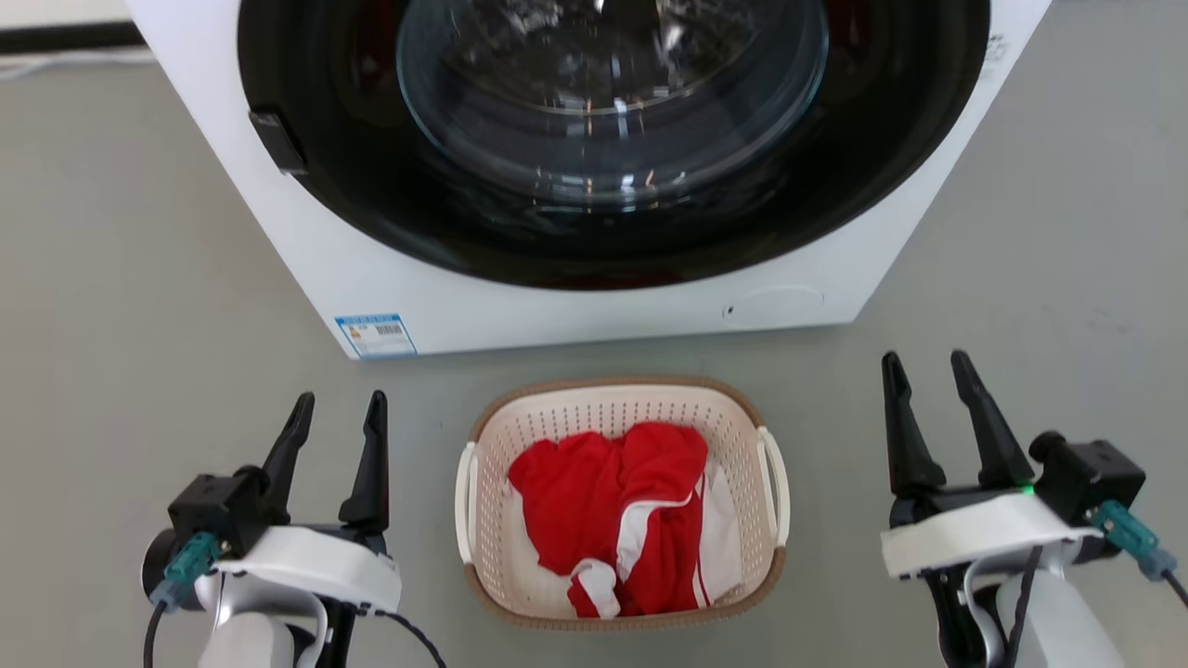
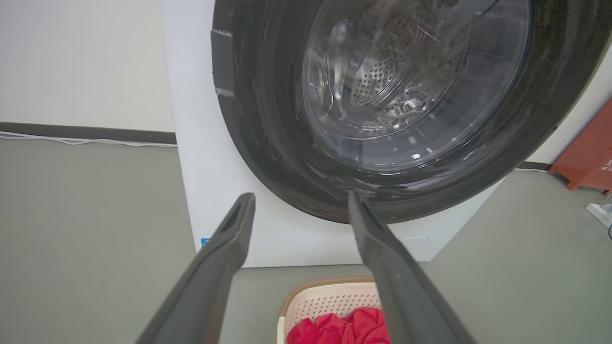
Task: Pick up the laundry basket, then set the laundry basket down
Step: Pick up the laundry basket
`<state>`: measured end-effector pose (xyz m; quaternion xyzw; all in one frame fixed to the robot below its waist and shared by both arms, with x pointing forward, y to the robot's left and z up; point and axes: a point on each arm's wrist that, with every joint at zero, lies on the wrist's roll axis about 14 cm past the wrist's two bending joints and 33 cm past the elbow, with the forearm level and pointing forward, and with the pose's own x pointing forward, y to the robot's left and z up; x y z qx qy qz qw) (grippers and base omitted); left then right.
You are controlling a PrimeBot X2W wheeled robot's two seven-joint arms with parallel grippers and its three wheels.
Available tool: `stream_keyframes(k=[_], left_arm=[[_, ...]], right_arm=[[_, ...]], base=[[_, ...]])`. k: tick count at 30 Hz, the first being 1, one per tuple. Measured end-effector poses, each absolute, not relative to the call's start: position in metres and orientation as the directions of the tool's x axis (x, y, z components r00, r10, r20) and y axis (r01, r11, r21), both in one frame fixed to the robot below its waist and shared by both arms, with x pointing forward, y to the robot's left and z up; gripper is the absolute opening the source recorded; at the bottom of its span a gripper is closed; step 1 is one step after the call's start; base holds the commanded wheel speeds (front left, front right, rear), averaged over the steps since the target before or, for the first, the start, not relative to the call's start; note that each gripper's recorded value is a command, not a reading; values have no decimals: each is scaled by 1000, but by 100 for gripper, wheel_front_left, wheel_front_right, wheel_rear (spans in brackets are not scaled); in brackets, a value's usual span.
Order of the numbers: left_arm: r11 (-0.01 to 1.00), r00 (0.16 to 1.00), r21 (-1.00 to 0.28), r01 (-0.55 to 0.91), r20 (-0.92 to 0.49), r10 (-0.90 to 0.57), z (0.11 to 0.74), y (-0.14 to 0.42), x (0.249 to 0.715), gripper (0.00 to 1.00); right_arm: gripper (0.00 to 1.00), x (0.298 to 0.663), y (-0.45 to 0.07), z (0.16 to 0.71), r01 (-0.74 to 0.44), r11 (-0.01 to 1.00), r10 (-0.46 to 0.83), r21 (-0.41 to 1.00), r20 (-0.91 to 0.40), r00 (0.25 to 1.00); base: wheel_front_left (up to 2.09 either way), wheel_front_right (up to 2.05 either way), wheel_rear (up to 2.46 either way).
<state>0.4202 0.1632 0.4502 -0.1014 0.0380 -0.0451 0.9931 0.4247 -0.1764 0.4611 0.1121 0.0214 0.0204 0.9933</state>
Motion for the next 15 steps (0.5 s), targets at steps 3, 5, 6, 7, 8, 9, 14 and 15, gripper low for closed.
stream_keyframes(k=[3, 5, 6, 7, 8, 9, 14, 15], left_arm=[[974, 990, -213, 82, -93, -104, 439, 162, 429, 100], [973, 988, -213, 85, -105, -109, 434, 161, 432, 100], [973, 986, -212, 90, -118, -117, 429, 160, 434, 100], [972, 984, -214, 93, -132, -123, 423, 159, 436, 100], [971, 981, -218, 96, -145, -129, 418, 158, 439, 100], [969, 978, -225, 99, -158, -136, 413, 157, 441, 100], [965, 963, -241, 98, -222, -154, 386, 153, 453, 100], [965, 959, -242, 100, -236, -158, 380, 153, 454, 100]], right_arm=[[100, 434, -175, 452, -36, 974, 51, 224, -58, 997], [100, 437, -174, 447, -36, 974, 53, 225, -71, 996], [100, 440, -173, 443, -36, 974, 56, 225, -82, 995], [100, 443, -172, 438, -35, 974, 57, 226, -91, 994], [100, 446, -172, 435, -34, 974, 58, 226, -99, 993], [100, 449, -172, 430, -34, 974, 59, 224, -109, 992], [100, 461, -170, 405, -28, 975, 66, 220, -167, 984], [100, 462, -170, 399, -25, 975, 66, 220, -182, 981]], base=[[0, 0, 0], [0, 0, 0], [0, 0, 0], [0, 0, 0], [0, 0, 0], [0, 0, 0], [0, 0, 0], [0, 0, 0]])
